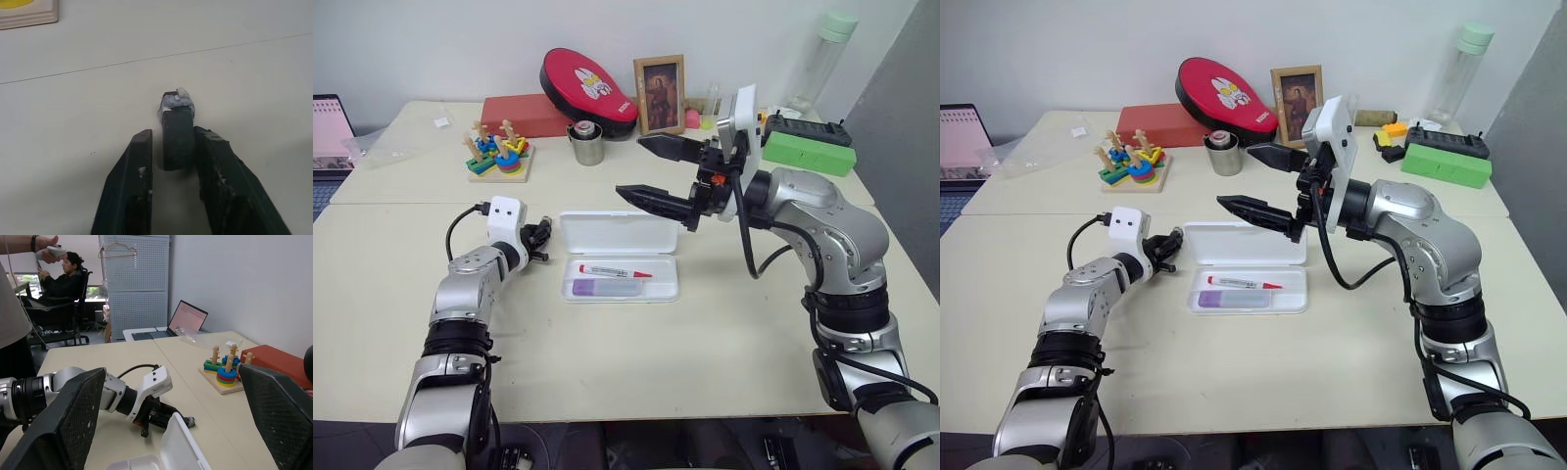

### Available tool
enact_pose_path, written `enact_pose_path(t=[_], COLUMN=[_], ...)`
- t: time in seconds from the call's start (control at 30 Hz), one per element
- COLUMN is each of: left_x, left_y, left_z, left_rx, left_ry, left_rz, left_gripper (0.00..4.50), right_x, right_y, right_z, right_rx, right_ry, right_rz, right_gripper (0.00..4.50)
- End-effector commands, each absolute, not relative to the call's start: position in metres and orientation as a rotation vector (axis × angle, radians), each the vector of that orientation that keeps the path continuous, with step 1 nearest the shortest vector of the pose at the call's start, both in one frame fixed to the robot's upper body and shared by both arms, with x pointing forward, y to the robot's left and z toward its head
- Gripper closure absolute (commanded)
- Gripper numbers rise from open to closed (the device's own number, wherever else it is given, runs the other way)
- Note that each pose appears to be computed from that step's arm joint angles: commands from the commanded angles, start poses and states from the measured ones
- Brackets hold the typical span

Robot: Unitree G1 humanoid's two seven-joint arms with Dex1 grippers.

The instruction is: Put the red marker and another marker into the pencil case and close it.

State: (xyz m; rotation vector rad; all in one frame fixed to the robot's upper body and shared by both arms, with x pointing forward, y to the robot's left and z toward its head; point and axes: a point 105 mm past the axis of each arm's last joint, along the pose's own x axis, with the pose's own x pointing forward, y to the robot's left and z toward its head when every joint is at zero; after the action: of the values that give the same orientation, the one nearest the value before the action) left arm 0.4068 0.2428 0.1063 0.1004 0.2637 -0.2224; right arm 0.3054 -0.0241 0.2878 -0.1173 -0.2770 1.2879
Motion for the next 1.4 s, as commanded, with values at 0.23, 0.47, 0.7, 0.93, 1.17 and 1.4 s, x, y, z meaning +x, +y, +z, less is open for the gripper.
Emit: enact_pose_path(t=[0.23,0.47,0.7,0.93,1.17,1.4], left_x=[0.414,0.344,0.297,0.314,0.320,0.321], left_y=[0.254,0.137,0.087,0.087,0.071,0.064], left_z=[0.193,0.272,0.171,0.137,0.129,0.124], left_rx=[0.075,0.244,0.561,0.648,0.597,0.603], left_ry=[-0.084,-0.305,0.095,0.187,0.179,0.185], left_rz=[-0.179,-0.882,-1.362,-1.369,-1.408,-1.425], left_gripper=[4.11,4.11,4.11,4.11,4.11,4.11], right_x=[0.298,0.279,0.288,0.284,0.277,0.274], right_y=[-0.038,-0.090,-0.115,-0.114,-0.113,-0.111], right_z=[0.301,0.286,0.243,0.231,0.226,0.224], right_rx=[-0.135,-0.182,-0.329,-0.360,-0.351,-0.342], right_ry=[-0.341,-0.230,-0.053,-0.023,-0.014,-0.008], right_rz=[1.284,1.323,1.196,1.138,1.111,1.096], right_gripper=[0.00,0.00,0.00,0.00,0.00,0.00])
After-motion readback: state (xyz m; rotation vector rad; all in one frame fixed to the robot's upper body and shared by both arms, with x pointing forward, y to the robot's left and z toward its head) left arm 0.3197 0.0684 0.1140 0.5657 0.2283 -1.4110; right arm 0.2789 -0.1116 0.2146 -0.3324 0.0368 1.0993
